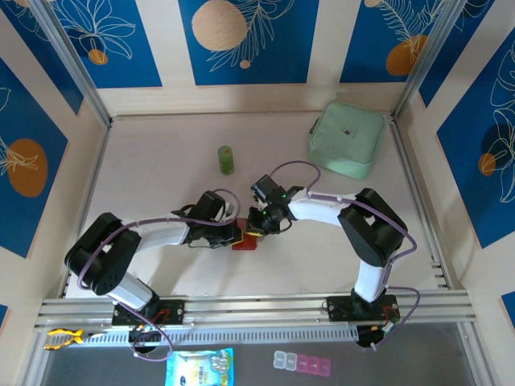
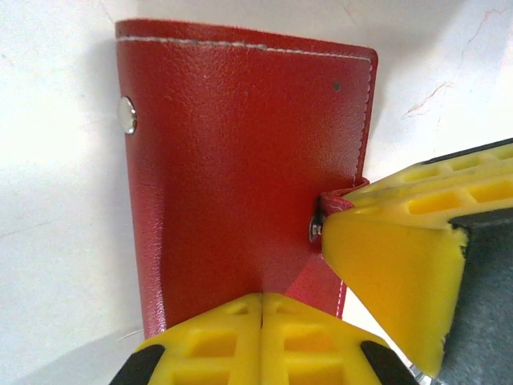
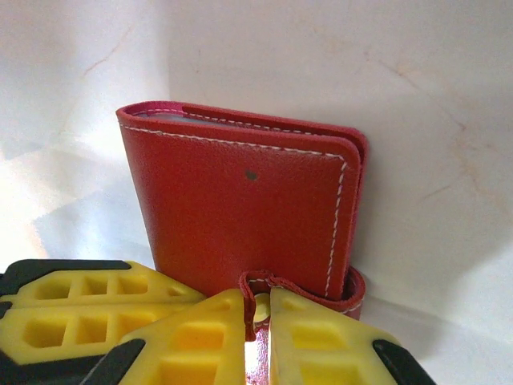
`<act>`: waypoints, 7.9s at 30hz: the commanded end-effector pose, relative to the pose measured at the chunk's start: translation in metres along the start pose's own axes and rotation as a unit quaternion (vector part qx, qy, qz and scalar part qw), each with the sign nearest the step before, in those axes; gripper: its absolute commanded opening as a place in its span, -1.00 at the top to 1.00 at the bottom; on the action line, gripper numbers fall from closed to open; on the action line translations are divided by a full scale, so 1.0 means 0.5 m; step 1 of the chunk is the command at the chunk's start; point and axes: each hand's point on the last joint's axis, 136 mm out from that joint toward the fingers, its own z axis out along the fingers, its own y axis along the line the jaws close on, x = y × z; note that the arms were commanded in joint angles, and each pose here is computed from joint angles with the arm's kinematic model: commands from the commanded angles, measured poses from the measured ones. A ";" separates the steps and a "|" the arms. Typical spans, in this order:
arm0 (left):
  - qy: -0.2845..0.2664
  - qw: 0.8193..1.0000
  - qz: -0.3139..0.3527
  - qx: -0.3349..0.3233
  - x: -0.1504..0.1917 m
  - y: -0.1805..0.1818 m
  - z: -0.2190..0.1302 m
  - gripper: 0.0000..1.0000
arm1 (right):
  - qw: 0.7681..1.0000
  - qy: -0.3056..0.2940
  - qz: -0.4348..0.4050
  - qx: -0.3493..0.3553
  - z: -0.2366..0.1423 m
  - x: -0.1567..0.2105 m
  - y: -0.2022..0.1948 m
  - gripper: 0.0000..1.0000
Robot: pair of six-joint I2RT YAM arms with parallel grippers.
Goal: Take the credit cards out of the card holder
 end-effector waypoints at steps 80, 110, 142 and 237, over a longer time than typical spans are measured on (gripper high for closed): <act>-0.131 0.990 0.034 -0.037 -0.048 -0.017 -0.139 0.51 | 0.992 -0.040 -0.054 0.105 -0.123 0.006 -0.033 0.97; -0.146 0.984 0.096 -0.020 -0.035 -0.032 -0.178 0.04 | 0.979 -0.042 -0.127 0.155 -0.189 0.026 0.075 0.95; -0.020 0.999 0.042 -0.028 -0.006 -0.001 -0.015 0.72 | 0.978 -0.055 -0.050 0.195 -0.179 0.033 -0.176 0.95; -0.011 0.995 0.011 -0.101 0.029 0.068 -0.030 0.77 | 0.967 0.005 -0.019 0.254 -0.061 0.055 -0.242 -0.27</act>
